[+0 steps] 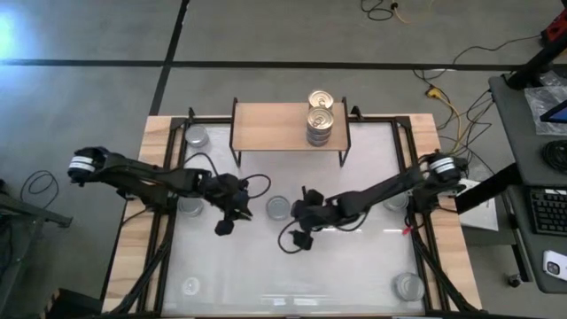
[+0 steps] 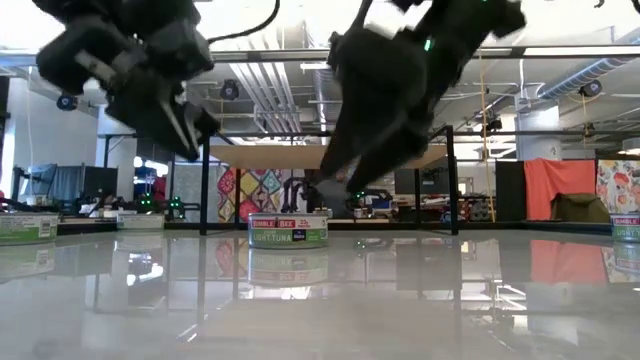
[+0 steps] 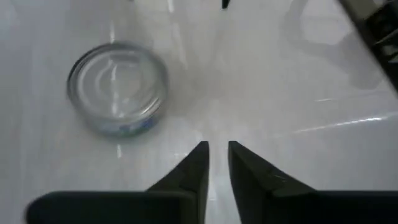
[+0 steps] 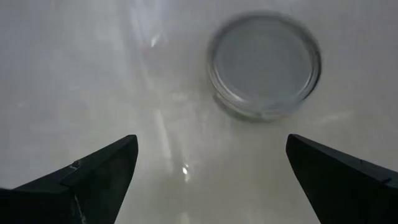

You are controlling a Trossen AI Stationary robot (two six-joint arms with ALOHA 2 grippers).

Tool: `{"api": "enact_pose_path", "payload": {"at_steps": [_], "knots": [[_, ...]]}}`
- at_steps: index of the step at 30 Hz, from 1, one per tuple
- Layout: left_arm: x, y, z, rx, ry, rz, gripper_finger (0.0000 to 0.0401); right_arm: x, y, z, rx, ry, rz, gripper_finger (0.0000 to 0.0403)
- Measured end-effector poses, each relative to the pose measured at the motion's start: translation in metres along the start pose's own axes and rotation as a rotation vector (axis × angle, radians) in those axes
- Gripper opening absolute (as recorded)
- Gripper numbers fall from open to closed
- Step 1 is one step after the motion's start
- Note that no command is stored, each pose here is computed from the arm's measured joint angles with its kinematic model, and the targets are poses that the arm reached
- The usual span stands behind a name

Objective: Stack canned seafood by type on shelf
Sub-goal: Put the green tuna on the shelf

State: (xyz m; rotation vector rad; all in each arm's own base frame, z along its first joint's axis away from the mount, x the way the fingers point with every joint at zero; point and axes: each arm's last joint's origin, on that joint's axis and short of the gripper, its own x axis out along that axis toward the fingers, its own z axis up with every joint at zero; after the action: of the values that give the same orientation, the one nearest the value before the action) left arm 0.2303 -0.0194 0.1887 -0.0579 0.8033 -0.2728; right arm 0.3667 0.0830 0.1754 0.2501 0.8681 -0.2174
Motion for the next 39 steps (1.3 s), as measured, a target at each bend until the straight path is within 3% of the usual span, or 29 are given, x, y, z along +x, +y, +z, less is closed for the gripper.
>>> {"api": "enact_pose_path", "payload": {"at_steps": [5,14,21,26,39], "knots": [[0.014,0.005,-0.027,-0.011,0.025,0.087,0.012,0.021,-0.005,-0.002,0.01,0.036,-0.037,0.04],[0.033,0.01,-0.056,0.002,-0.132,0.09,0.0243,0.035,-0.03,0.004,0.003,0.03,-0.161,0.04],[0.055,0.015,-0.069,-0.007,-0.143,0.089,0.0308,0.036,-0.045,0.006,0.01,0.067,-0.202,0.04],[0.071,0.019,-0.071,-0.003,-0.18,0.111,0.0327,0.036,-0.059,0.0,0.016,0.159,-0.259,0.04],[0.085,0.032,-0.08,0.044,-0.213,0.192,0.0322,0.063,-0.073,0.0,0.052,0.096,-0.255,0.04]]}}
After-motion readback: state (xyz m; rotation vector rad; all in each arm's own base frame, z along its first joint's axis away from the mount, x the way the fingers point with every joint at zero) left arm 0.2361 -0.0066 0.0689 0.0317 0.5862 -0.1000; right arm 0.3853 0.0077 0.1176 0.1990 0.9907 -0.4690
